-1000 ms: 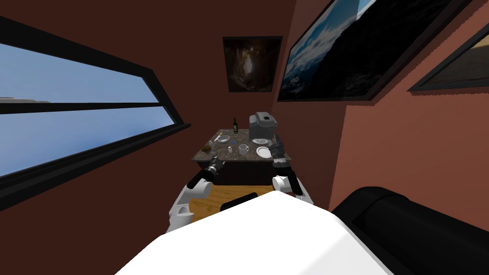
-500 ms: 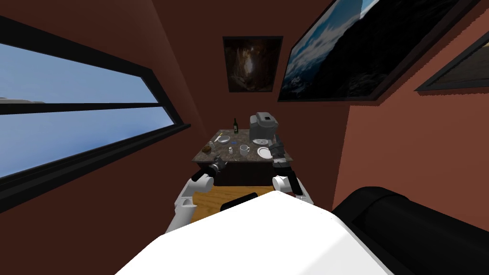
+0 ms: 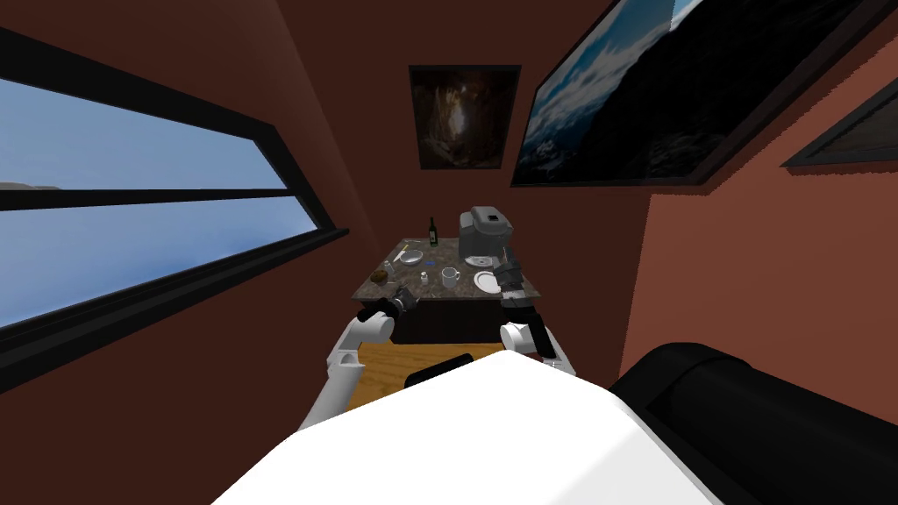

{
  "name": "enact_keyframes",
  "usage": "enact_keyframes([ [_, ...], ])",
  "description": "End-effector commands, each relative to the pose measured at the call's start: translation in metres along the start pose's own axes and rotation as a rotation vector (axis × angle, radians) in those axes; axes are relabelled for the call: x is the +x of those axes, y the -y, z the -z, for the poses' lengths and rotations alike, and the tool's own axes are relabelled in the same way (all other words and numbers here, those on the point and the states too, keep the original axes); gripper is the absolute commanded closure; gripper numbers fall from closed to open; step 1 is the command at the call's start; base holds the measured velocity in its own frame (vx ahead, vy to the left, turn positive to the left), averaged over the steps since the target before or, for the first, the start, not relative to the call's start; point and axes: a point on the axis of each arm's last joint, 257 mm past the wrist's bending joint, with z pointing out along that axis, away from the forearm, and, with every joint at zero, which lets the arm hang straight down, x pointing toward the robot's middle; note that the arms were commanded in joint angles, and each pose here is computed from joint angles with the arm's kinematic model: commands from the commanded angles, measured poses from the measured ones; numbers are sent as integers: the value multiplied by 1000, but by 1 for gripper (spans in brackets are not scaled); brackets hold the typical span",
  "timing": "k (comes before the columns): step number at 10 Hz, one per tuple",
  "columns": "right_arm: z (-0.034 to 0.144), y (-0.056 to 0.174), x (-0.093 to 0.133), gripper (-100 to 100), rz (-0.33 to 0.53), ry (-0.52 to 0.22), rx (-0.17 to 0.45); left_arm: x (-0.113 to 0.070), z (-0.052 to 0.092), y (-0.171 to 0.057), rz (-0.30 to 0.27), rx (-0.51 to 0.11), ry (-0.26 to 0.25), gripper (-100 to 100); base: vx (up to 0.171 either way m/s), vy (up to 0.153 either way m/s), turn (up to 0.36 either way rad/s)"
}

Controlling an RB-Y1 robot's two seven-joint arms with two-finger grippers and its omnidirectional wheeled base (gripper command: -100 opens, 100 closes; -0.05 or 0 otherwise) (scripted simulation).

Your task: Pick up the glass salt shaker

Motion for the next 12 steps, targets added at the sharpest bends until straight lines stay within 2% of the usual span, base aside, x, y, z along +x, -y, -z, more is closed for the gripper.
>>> enact_keyframes([
  [1, 0, 0, 0, 0, 0, 0, 0, 1, -6, -3, 32, -41, 14, -100, 46, 13, -21],
  [6, 0, 0, 0, 0, 0, 0, 0, 1, -12, -10, 81, -119, 50, -100, 45, 13, -20],
  [8, 0, 0, 0, 0, 0, 0, 0, 4, -17, -8, 123, -165, 70, -100, 58, 8, -45],
  [12, 0, 0, 0, 0, 0, 0, 0, 3, -18, -12, 156, -225, 107, -100, 62, 8, -26],
])
